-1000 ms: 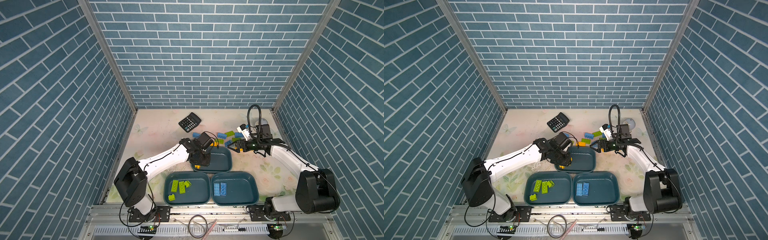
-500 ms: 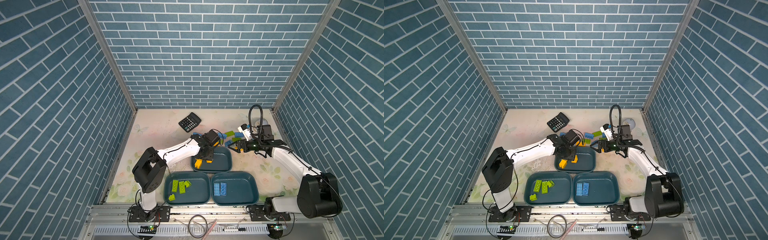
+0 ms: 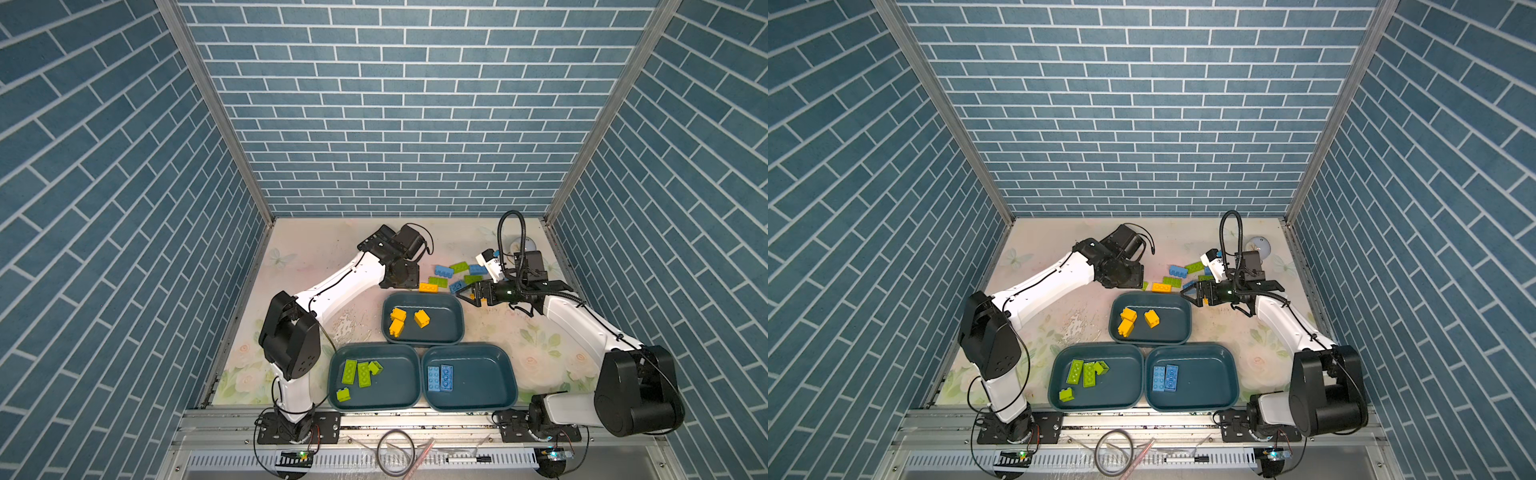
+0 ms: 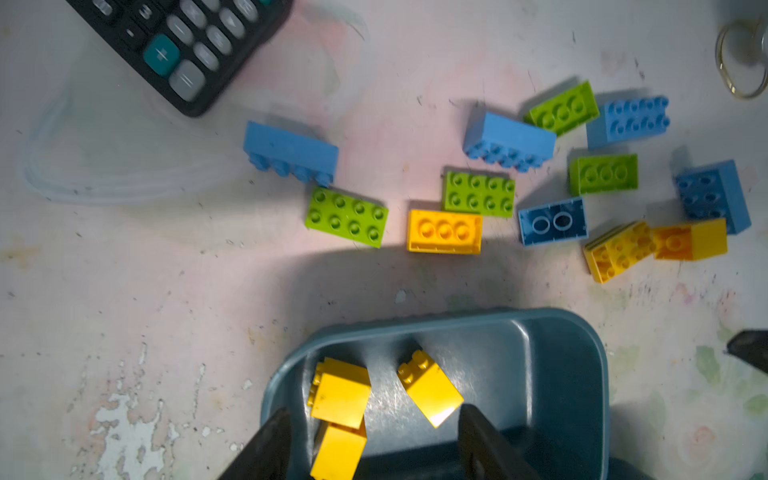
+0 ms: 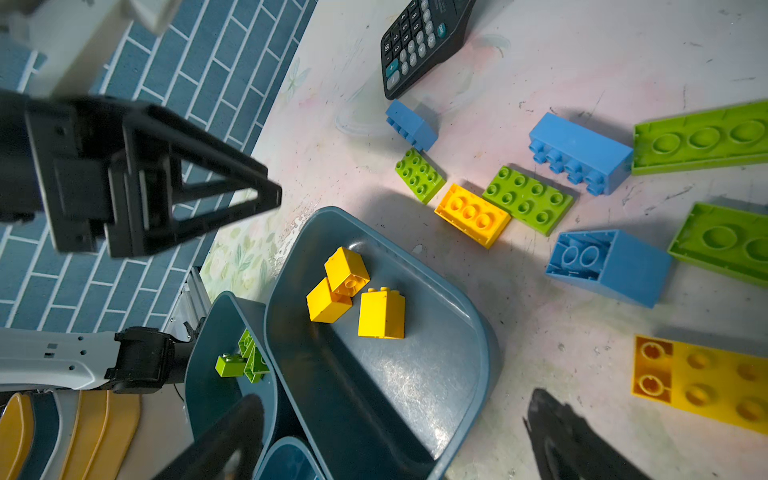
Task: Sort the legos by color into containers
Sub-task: 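Move the left gripper back toward the bricks near the calculator, then grasp the small blue brick beside the calculator with the left gripper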
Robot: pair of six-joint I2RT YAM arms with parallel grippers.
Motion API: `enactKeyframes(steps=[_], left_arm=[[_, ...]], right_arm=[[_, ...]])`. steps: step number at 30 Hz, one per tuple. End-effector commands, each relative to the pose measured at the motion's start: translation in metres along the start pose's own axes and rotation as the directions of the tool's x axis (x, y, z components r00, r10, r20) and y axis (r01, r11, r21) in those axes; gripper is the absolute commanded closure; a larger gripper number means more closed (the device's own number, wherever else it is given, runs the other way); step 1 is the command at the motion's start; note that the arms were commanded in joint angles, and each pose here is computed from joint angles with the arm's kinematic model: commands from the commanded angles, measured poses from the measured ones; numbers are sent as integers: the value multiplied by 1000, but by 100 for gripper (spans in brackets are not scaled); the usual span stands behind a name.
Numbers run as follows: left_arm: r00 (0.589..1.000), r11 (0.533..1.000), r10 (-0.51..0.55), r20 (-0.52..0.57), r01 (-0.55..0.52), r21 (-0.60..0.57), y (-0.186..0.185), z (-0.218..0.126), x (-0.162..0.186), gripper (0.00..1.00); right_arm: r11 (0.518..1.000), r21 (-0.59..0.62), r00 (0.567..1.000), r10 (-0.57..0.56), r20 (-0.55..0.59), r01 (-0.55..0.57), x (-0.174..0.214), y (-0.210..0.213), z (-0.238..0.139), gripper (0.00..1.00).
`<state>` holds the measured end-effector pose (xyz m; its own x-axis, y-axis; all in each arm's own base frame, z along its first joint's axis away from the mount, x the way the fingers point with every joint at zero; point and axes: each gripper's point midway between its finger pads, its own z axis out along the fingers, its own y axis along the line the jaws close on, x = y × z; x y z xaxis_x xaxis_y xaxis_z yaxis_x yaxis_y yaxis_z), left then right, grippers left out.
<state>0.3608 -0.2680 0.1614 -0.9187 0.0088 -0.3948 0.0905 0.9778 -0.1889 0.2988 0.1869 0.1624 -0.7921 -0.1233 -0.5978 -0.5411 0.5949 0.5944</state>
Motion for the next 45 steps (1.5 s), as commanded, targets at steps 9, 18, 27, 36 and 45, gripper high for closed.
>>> enactKeyframes(steps=[9, 18, 27, 36, 45], left_arm=[[934, 931, -356, 19, 357, -79, 40, 64, -40, 30], [734, 731, -672, 94, 679, -75, 47, 108, -48, 31], [654, 648, -749, 106, 757, -84, 55, 143, -56, 34], [642, 633, -760, 103, 767, -106, 63, 159, -57, 45], [666, 658, -741, 91, 746, -103, 63, 155, -60, 72]], right_arm=[[1000, 0, 1000, -3, 18, 3, -7, -4, -2, 1], [1000, -2, 1000, 3, 17, -3, -11, -8, 1, 1], [1000, 0, 1000, 13, 12, -13, -11, -11, 1, 1], [1000, -7, 1000, 24, 7, -24, -12, -16, 2, 1], [999, -15, 1000, 31, 5, -30, -12, -18, 2, 1]])
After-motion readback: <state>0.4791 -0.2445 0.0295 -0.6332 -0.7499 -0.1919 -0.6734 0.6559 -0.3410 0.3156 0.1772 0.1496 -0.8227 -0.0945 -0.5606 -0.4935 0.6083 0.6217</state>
